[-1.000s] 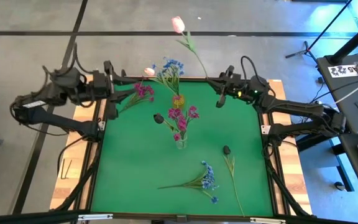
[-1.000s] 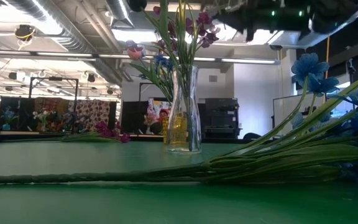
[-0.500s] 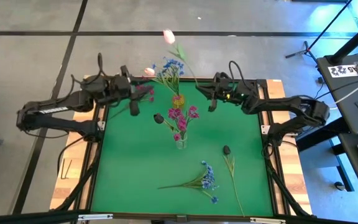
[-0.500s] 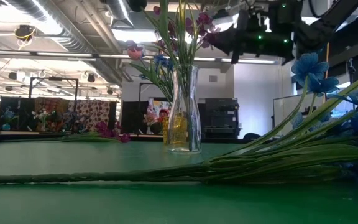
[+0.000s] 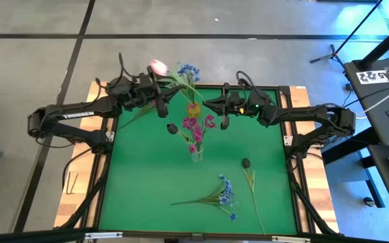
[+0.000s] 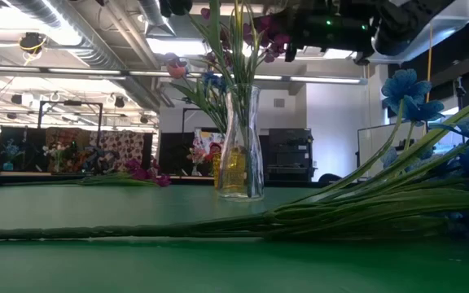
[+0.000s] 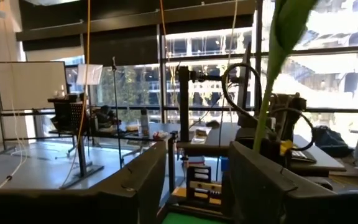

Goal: Sort flowers into vase by color
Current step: Put the pink flower into the yellow vase

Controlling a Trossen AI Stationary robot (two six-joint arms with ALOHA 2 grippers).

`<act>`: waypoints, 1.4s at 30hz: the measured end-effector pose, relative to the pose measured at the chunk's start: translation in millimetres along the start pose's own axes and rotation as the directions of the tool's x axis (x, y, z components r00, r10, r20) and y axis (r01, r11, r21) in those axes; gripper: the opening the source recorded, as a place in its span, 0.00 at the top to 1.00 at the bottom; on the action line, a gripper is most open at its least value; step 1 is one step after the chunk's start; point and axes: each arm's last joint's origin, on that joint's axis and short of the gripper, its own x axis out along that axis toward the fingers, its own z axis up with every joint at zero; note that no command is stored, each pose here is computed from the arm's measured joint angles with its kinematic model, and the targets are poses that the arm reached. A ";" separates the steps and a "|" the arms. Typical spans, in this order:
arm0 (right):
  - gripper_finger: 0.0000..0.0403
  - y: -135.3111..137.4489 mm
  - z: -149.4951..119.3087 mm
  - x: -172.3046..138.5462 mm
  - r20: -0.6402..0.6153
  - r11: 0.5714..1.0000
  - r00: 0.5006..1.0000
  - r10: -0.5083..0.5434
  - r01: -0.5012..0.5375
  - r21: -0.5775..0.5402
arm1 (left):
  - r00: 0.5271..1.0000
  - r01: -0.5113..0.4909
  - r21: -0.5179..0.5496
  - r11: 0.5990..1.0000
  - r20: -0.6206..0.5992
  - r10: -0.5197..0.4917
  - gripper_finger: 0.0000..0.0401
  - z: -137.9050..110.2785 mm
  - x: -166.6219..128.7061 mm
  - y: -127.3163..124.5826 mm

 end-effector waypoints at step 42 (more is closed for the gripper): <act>0.98 4.7 0.3 10.1 -0.134 0.999 0.990 -0.042 0.040 -0.022 | 0.987 0.156 -0.044 0.987 0.032 -0.155 0.58 -5.1 8.0 -6.0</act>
